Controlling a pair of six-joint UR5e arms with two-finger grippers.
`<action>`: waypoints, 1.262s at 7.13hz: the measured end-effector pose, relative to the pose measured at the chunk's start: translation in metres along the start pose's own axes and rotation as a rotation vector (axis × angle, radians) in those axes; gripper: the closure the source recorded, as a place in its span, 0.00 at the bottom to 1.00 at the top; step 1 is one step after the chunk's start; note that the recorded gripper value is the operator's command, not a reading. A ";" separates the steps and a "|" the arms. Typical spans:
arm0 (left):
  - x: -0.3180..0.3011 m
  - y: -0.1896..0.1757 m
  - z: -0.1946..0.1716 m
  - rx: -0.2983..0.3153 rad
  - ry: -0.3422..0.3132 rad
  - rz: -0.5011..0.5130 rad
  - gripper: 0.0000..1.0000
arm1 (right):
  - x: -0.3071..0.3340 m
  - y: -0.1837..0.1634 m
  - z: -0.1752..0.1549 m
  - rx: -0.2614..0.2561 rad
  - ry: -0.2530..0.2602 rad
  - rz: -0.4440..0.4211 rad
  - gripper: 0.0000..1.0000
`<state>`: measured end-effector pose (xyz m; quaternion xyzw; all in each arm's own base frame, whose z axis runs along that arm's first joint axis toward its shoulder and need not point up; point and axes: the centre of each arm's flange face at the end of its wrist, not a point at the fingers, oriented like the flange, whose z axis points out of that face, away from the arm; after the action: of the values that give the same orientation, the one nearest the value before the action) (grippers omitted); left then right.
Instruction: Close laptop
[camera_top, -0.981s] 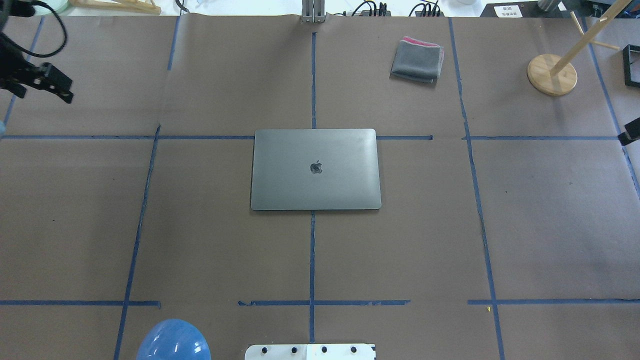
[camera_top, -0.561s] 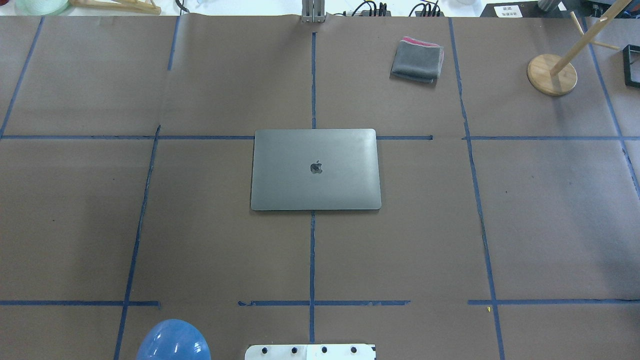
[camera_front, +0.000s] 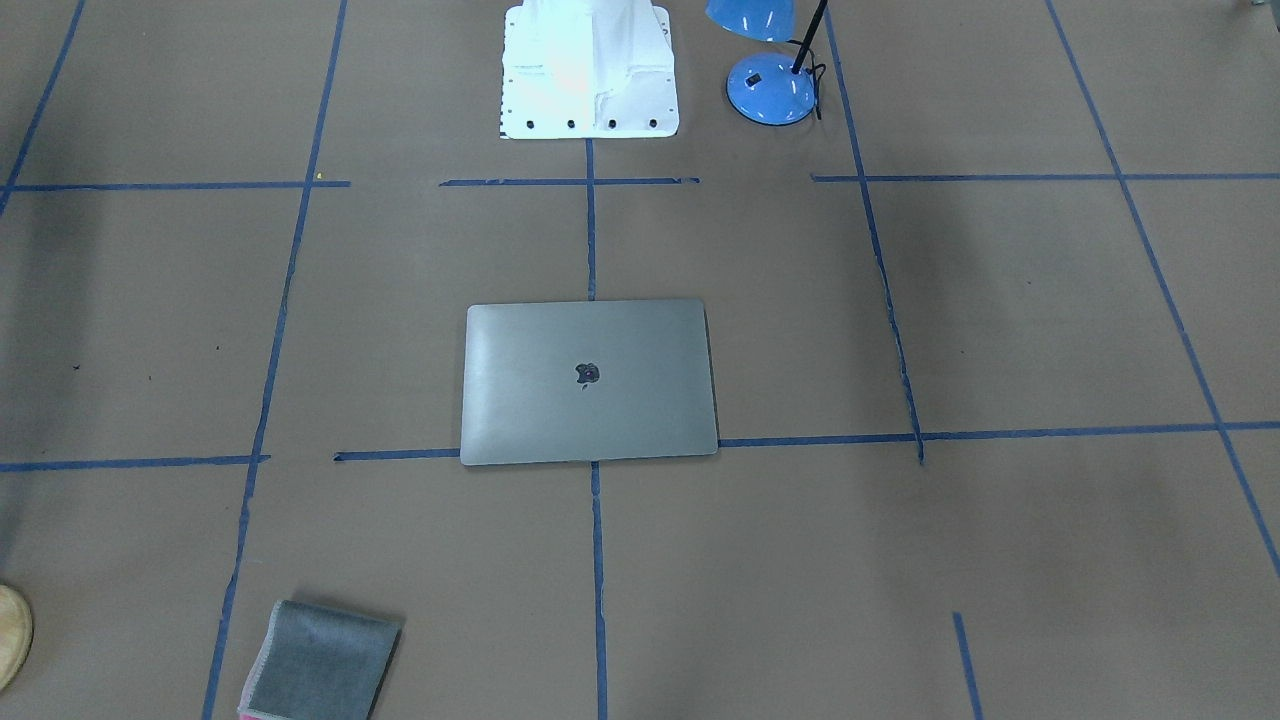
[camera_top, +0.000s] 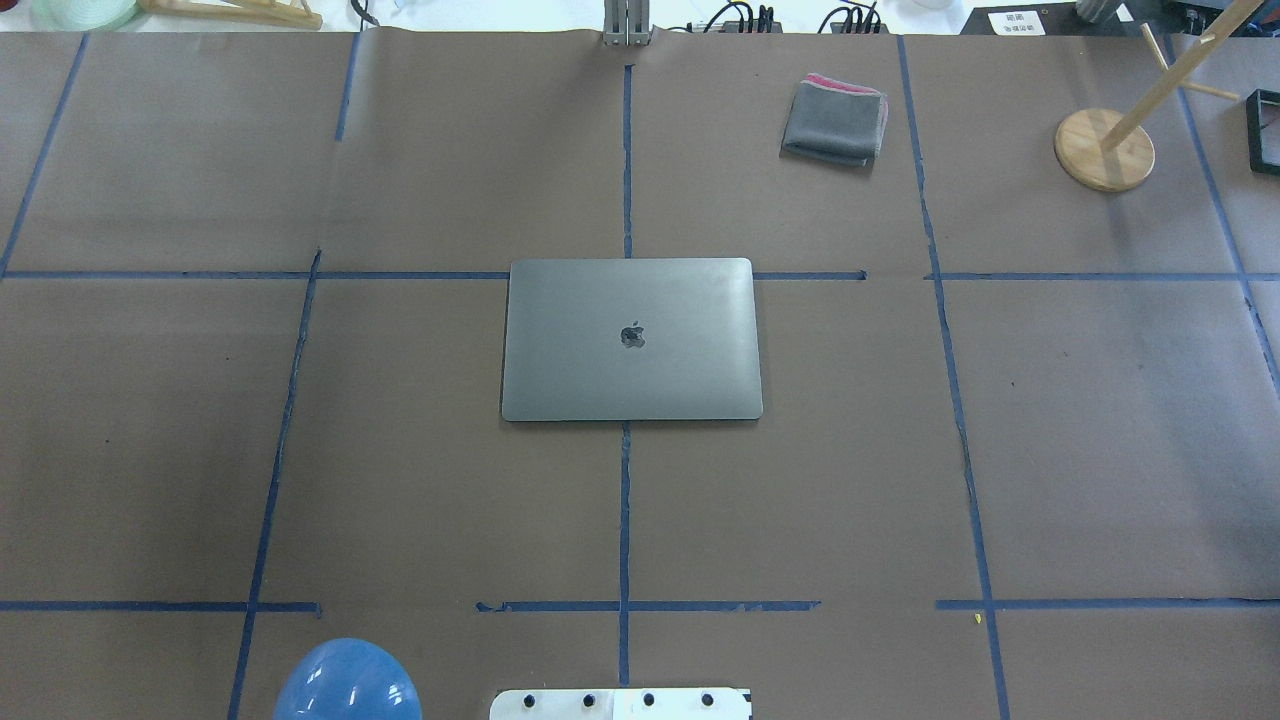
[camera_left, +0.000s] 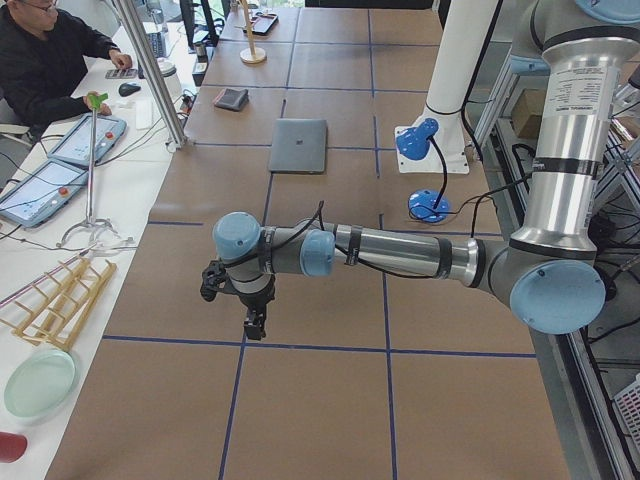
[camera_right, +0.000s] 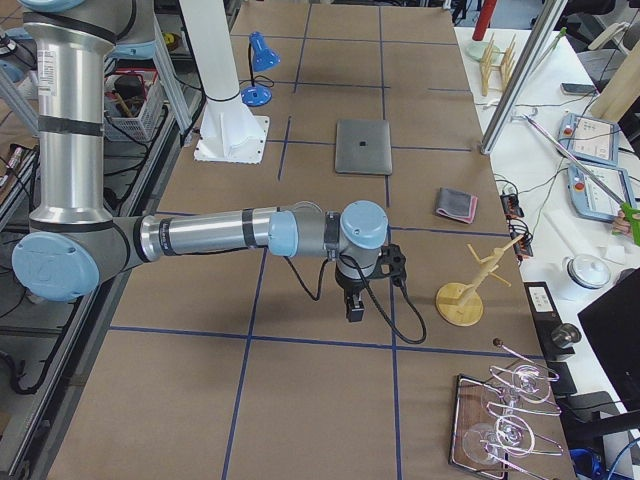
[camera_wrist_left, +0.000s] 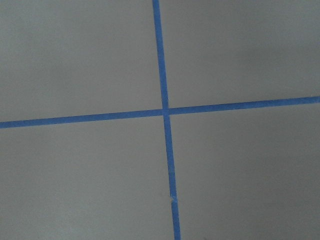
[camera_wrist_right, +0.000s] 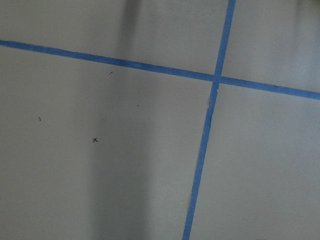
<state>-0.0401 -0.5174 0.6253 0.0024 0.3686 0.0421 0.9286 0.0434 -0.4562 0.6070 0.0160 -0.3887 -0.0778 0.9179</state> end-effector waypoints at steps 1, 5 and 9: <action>-0.005 0.004 0.002 -0.005 0.001 -0.003 0.00 | 0.016 0.009 0.005 -0.010 -0.002 0.031 0.01; -0.006 0.006 0.002 -0.007 0.001 -0.006 0.00 | 0.059 0.030 0.012 -0.019 -0.009 0.158 0.01; -0.003 0.006 -0.001 -0.002 0.002 -0.009 0.00 | 0.064 0.031 0.009 -0.011 -0.016 0.214 0.01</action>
<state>-0.0435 -0.5118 0.6263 0.0000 0.3694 0.0383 0.9285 0.0848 -0.4352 0.6620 -0.0313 -0.3952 0.0181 0.9179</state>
